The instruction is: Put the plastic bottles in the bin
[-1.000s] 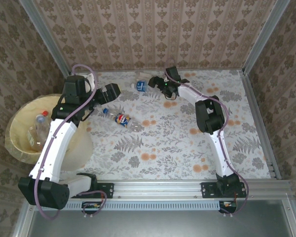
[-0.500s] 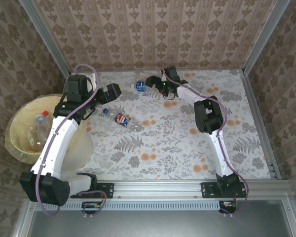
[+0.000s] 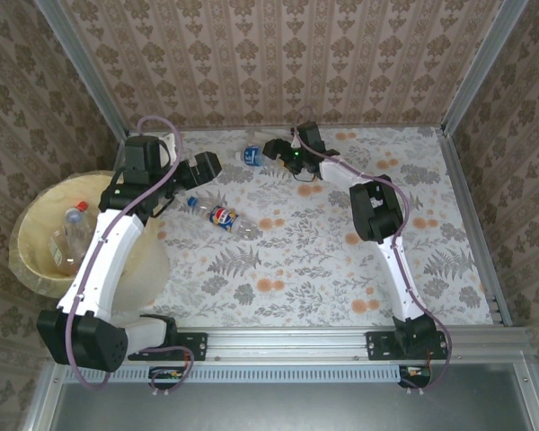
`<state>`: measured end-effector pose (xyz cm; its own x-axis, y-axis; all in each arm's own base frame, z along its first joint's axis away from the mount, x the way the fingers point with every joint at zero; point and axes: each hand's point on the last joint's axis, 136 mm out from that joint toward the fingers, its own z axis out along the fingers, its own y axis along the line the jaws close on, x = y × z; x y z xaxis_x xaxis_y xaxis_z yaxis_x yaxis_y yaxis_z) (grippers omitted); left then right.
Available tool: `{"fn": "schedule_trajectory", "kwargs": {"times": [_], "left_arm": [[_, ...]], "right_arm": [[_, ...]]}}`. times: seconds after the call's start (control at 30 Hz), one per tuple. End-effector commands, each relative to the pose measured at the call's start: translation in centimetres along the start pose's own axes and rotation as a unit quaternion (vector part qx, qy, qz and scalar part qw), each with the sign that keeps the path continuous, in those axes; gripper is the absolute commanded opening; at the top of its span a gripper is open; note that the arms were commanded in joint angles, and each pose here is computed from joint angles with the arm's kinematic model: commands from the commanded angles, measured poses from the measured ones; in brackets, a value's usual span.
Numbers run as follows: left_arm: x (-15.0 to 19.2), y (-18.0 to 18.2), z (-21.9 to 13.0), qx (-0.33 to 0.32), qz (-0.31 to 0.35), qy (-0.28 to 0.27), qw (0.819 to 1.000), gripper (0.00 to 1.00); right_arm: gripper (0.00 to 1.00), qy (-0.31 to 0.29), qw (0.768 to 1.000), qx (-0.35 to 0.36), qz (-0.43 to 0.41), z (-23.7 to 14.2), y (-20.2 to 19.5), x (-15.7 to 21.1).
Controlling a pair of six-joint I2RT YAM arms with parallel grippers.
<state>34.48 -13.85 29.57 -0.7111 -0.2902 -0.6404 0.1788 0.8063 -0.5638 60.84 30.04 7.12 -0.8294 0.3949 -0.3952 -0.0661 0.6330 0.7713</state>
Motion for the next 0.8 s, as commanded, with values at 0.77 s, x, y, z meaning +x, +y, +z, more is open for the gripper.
{"fn": "schedule_trajectory", "kwargs": {"times": [0.77], "left_arm": [[2.5,-6.4,2.6,0.081,0.410,-0.077,0.905,1.00]], "right_arm": [[0.57,-0.025,0.980,-0.044,-0.193,-15.3,6.9,4.4]]}}
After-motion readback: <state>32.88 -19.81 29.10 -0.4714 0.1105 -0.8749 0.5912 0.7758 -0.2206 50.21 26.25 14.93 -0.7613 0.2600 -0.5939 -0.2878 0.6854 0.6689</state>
